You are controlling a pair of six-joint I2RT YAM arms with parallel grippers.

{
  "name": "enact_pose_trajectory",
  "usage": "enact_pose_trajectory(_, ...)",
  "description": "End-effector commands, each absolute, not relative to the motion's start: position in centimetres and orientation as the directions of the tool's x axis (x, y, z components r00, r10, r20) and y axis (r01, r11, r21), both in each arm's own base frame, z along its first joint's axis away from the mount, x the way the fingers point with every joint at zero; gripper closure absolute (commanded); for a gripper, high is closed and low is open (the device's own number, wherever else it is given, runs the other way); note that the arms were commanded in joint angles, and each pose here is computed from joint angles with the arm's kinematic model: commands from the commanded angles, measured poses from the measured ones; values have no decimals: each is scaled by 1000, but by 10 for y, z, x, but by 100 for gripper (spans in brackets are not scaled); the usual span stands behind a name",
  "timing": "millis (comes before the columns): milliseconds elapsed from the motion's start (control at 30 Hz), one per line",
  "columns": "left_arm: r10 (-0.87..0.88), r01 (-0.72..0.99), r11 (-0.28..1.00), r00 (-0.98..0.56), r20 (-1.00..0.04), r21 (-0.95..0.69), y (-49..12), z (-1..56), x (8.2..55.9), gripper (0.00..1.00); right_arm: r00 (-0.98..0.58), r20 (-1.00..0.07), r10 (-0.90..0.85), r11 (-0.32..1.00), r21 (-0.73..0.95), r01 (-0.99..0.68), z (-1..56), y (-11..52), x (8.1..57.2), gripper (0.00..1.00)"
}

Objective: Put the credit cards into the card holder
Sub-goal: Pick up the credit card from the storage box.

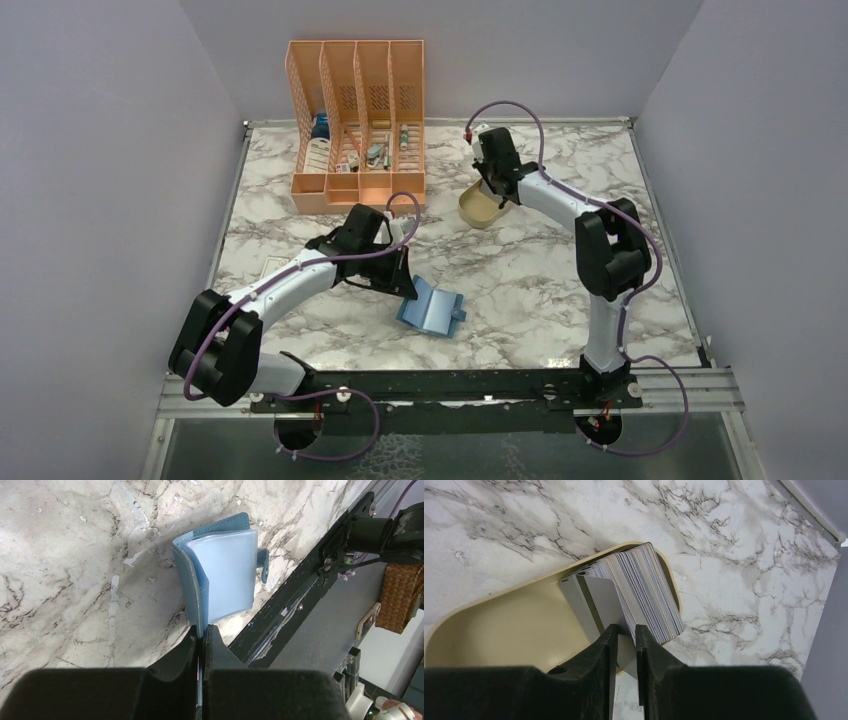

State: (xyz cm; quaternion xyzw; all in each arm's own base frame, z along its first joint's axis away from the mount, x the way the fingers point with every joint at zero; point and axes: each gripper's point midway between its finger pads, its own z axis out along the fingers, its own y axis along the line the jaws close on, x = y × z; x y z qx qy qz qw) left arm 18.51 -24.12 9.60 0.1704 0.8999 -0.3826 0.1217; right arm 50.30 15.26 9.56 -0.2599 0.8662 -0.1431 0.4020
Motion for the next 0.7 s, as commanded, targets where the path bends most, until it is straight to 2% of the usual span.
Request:
enact_pose_trajectory(0,217,412,622,-908,-359,-666,-242,103,180,100,-496,-680,-540,841,-431,-326,129,157,503,82)
enact_pose_trajectory(267,214,408,626,-909,-357,-665,-241,102,179,100,-490,-691,-531,847,-406,-344,134,161,499,88)
enact_pose_trajectory(400,209,403,633,-911,-355,-661,-240,102,180,100,-487,-705,-515,853,-364,-374,139,169,494,99)
enact_pose_trajectory(667,118,331,614,-936,-331,-716,-252,109,188,100,-518,-768,-378,899,-171,-402,165,185,458,99)
